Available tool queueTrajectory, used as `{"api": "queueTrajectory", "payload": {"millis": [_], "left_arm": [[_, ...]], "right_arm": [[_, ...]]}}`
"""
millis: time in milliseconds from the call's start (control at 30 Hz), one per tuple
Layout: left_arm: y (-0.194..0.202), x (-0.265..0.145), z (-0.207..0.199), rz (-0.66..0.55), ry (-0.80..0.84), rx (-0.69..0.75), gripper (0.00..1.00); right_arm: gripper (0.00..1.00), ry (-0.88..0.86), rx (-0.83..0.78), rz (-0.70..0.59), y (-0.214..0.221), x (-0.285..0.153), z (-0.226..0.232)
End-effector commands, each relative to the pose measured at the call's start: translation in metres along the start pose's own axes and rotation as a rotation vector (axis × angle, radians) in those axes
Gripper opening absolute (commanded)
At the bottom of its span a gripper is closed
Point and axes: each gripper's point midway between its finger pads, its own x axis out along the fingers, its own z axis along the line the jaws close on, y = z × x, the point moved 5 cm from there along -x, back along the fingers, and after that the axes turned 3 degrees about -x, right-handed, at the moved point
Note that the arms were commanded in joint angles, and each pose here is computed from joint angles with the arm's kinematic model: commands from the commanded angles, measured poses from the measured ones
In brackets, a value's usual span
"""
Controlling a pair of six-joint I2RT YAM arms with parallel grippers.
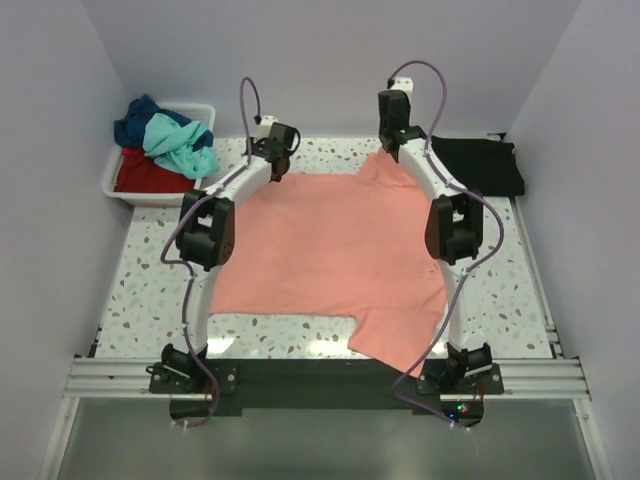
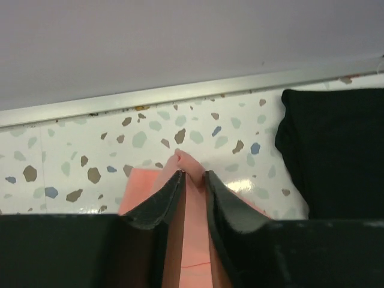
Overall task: Fold and stack the t-shirts
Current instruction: Flatten the tshirt out
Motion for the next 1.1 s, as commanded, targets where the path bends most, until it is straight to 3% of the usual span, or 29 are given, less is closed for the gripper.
{"api": "queueTrajectory", "payload": {"millis": [0, 33, 200, 367, 467, 667, 800, 1067], "left_arm": [[-0.011, 0.018, 0.015, -0.035, -0.076, -0.096, 0.43], [-0.01, 0.019, 0.016, -0.036, -0.075, -0.098, 0.64], [-0.024, 0.013, 0.038, -0.09, -0.126, -0.203, 0.81], [-0.043, -0.01, 0.06, -0.162, -0.117, -0.262, 0.84], [-0.04, -0.021, 0.066, -0.145, -0.08, -0.238, 0.84], [-0.012, -0.05, 0.069, -0.002, 0.106, -0.197, 0.84], [0.028, -0.068, 0.067, 0.153, 0.214, -0.167, 0.84], [0.07, -0.092, 0.066, 0.265, 0.376, -0.174, 0.87]], "right_arm": [[0.55, 0.019, 0.094, -0.128, -0.049, -0.002, -0.003], [0.62, 0.028, 0.095, -0.13, -0.049, -0.002, -0.004], [0.67, 0.078, 0.093, -0.161, -0.059, -0.016, -0.022], [0.68, 0.111, 0.06, -0.136, -0.058, -0.035, -0.038], [0.68, 0.112, 0.054, -0.072, -0.045, -0.052, -0.046], [0.67, 0.064, 0.048, 0.132, -0.003, -0.097, -0.06], [0.67, 0.038, 0.03, 0.281, 0.043, -0.124, -0.069], [0.67, -0.056, 0.009, 0.46, 0.113, -0.169, -0.08]]}}
